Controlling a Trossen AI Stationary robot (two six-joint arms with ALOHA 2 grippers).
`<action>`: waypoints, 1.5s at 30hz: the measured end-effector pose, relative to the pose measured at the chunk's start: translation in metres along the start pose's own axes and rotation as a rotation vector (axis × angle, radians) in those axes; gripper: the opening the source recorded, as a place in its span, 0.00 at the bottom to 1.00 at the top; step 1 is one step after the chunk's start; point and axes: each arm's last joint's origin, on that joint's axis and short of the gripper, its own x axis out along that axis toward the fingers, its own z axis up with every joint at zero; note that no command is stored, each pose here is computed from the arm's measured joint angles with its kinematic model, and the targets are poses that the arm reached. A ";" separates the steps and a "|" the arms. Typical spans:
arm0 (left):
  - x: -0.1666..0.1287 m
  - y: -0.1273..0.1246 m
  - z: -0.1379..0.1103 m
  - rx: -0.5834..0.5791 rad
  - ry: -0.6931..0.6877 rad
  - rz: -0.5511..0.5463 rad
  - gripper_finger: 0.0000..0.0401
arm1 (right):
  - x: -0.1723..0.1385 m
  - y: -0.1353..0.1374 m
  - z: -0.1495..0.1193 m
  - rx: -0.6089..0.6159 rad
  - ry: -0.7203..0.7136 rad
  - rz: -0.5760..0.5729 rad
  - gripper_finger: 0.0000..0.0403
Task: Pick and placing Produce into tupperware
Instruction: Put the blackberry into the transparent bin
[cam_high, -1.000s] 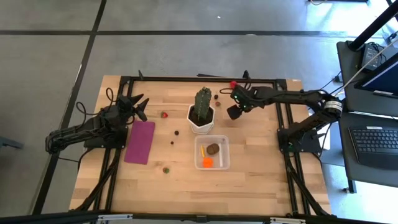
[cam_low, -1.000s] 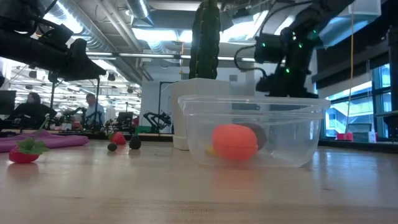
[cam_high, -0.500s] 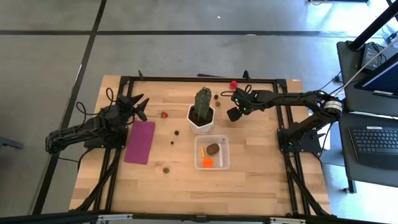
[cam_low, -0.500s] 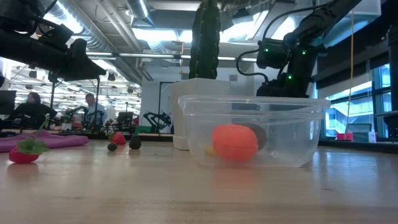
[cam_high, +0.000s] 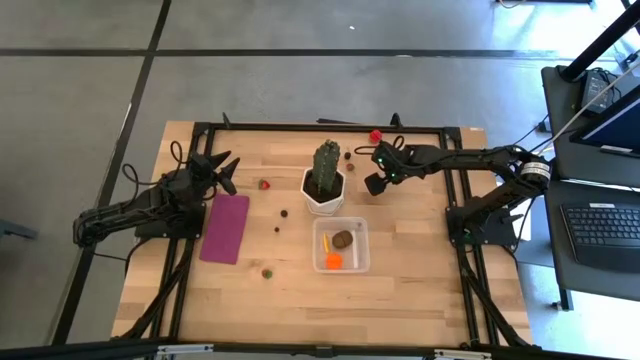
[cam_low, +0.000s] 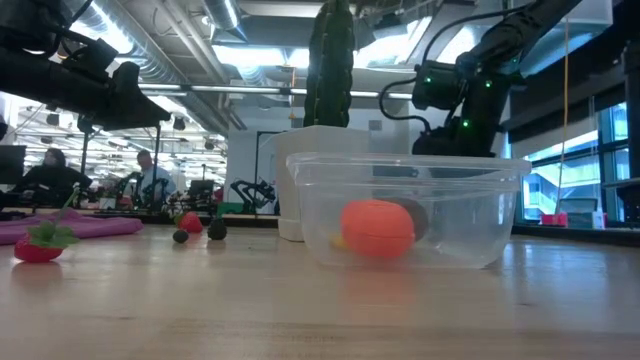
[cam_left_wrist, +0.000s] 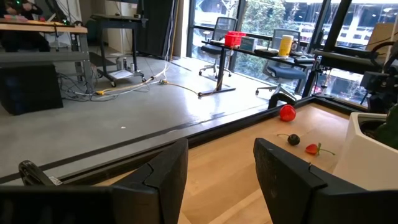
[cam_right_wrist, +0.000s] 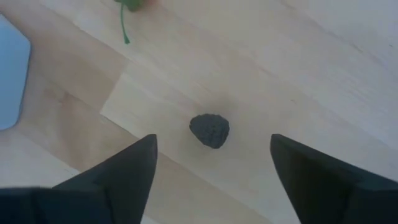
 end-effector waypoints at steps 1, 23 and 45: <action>0.000 0.000 0.000 0.000 0.000 0.000 0.44 | 0.000 0.000 0.000 0.001 -0.002 0.001 0.80; 0.000 0.000 0.000 0.000 0.000 0.000 0.44 | 0.031 0.006 -0.001 0.099 0.041 -0.034 0.82; 0.000 0.000 0.000 0.007 0.000 0.000 0.44 | 0.043 0.007 -0.004 0.106 0.072 -0.059 0.49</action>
